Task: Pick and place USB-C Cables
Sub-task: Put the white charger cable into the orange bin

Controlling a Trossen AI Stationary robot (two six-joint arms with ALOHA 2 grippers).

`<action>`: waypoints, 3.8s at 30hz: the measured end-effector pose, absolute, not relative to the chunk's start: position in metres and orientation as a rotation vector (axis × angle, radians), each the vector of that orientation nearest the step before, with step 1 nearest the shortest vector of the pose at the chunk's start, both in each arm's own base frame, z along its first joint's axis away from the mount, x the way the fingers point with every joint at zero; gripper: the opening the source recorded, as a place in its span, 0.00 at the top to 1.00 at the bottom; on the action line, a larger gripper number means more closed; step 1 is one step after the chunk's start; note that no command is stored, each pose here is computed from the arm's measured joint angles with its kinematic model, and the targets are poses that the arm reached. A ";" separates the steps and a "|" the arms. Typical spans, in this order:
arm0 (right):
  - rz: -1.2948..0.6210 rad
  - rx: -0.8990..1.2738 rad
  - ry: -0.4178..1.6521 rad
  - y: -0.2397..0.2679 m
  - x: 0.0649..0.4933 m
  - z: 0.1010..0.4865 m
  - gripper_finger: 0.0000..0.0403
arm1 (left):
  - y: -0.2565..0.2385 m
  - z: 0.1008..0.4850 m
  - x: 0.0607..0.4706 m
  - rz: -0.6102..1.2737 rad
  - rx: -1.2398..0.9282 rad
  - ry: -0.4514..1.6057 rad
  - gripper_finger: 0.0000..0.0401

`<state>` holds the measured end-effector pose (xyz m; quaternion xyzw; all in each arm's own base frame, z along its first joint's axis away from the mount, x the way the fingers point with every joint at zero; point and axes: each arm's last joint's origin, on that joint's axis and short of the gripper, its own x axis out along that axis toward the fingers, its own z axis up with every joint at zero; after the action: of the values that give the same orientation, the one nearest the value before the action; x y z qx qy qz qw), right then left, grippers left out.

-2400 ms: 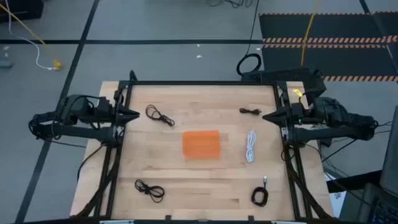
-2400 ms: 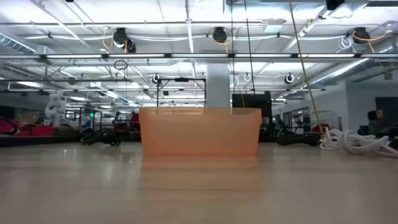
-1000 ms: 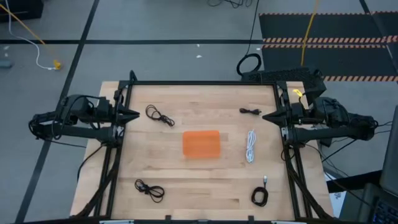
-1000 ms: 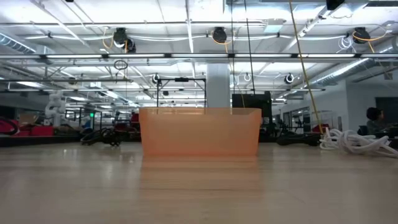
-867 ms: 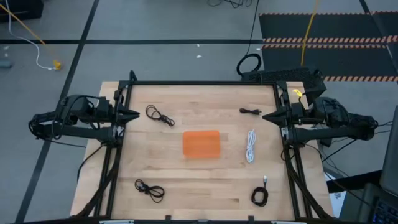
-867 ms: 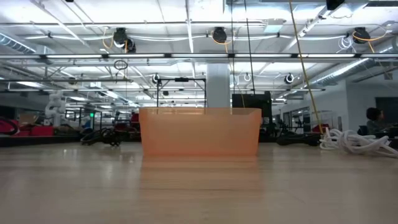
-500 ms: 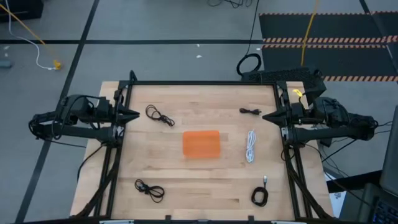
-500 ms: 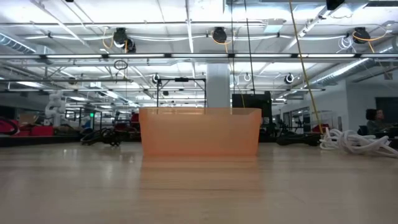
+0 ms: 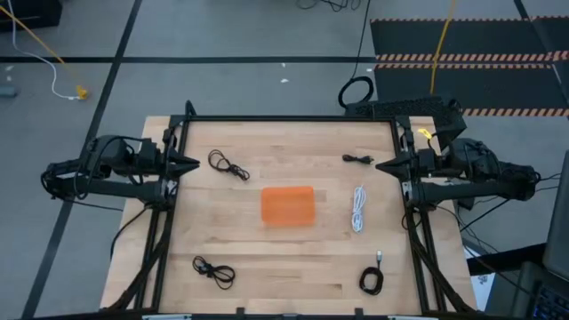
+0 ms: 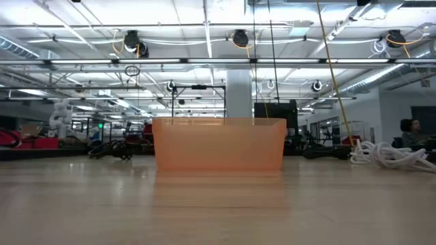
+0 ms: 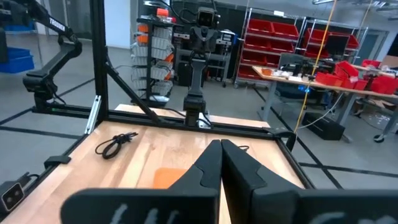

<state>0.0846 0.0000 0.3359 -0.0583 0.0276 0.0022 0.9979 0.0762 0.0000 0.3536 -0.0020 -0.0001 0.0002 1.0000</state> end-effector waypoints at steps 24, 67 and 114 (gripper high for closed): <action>0.001 0.005 -0.154 0.000 0.094 0.341 1.00 | 0.000 0.356 0.076 0.002 0.025 -0.024 0.90; 0.517 -0.018 -0.504 0.014 0.102 0.332 1.00 | 0.000 0.359 0.076 0.006 -0.038 -0.057 0.90; -0.624 0.387 0.014 -0.017 0.125 0.294 0.94 | 0.000 0.359 0.076 0.006 -0.038 -0.055 0.90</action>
<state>0.1247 -0.0166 0.2943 0.1891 0.0070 -0.3050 0.9334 0.0763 0.0002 0.3588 -0.0191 -0.0274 0.0028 0.9994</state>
